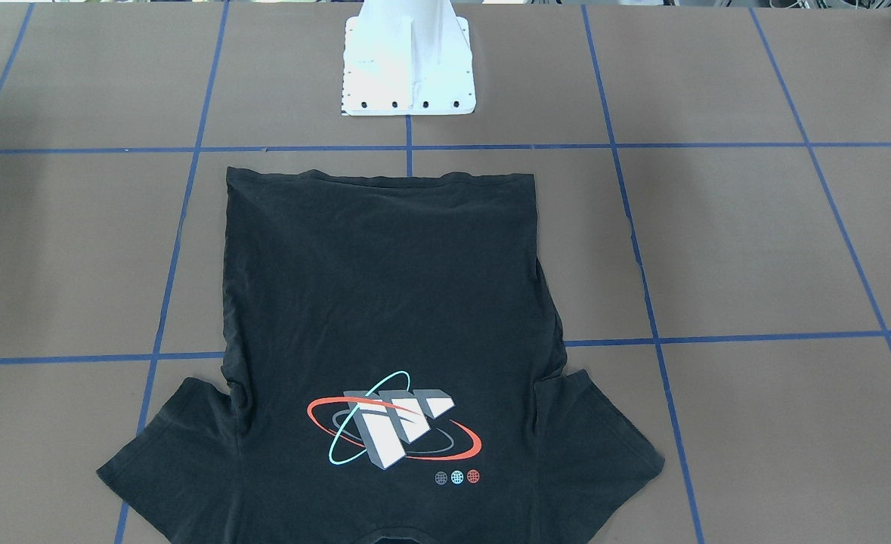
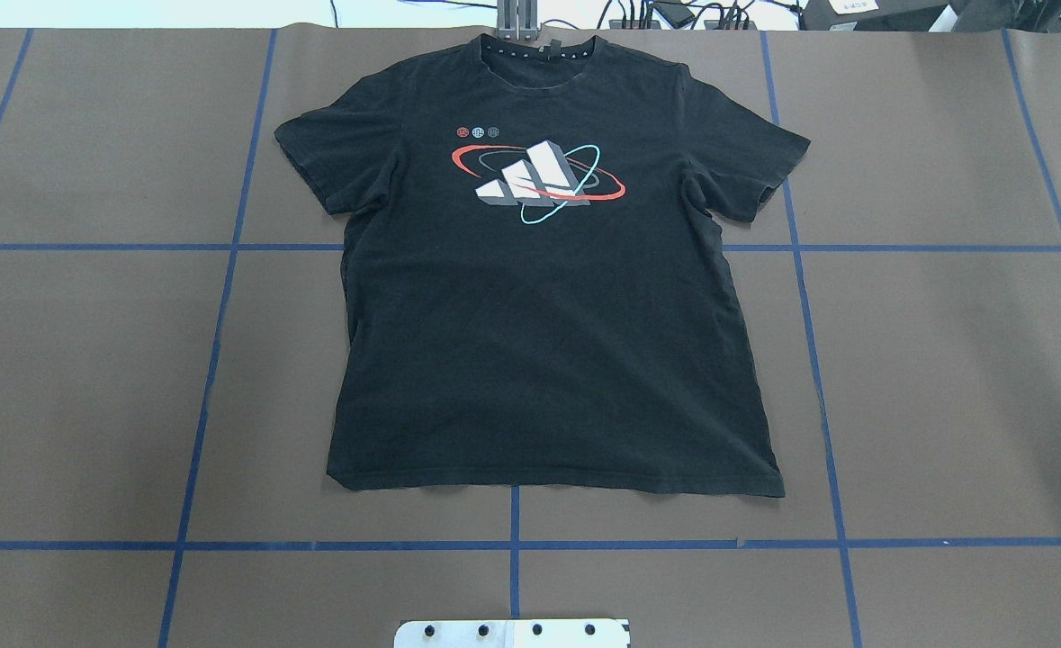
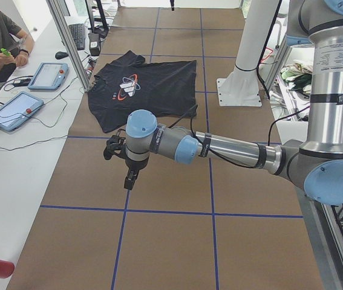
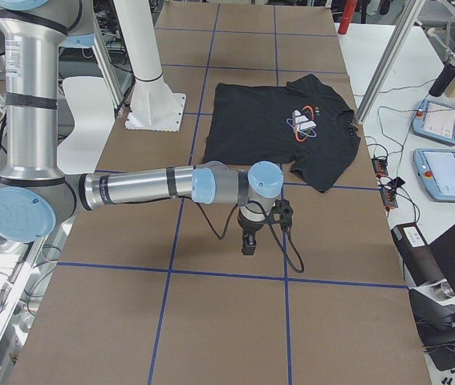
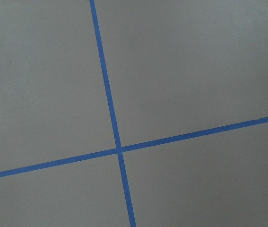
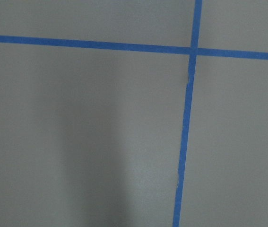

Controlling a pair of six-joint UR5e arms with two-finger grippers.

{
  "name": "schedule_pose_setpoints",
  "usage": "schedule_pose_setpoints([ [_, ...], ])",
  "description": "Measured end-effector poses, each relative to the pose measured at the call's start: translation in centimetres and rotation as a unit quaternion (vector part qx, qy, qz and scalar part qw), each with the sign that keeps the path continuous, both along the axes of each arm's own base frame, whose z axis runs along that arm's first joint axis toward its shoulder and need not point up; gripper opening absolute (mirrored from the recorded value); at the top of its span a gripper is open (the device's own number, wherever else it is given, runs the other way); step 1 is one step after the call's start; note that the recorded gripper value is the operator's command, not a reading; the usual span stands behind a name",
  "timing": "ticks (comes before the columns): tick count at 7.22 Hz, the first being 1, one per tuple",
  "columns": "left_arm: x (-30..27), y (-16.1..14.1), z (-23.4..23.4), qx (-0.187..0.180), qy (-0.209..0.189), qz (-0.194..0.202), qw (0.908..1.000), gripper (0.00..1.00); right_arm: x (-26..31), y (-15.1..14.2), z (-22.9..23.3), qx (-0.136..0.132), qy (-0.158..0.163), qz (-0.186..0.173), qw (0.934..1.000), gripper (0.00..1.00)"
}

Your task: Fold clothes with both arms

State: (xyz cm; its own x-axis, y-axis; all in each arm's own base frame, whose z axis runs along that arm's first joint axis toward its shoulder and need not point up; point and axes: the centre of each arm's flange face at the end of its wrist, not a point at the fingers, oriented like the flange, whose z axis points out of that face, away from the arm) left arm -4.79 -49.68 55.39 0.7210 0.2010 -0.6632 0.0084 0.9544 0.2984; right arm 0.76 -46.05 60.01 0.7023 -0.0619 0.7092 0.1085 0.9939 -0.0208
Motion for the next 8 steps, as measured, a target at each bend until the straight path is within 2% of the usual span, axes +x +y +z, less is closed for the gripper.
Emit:
schedule_pose_setpoints([
  [3,0.0,0.1,0.1,0.0,0.0,0.0,1.0,0.99,0.0,-0.2,-0.3,0.004,0.0,0.0,1.0,1.0],
  [6,0.1,0.1,0.3,-0.002,0.003,0.002,1.0,0.99,-0.1,-1.4,-3.3,0.037,-0.004,0.0,0.9993,1.0],
  [8,0.2,0.1,0.5,-0.002,0.003,0.003,1.0,0.99,-0.1,-1.5,-2.9,0.033,-0.005,0.0,0.9994,1.0],
])
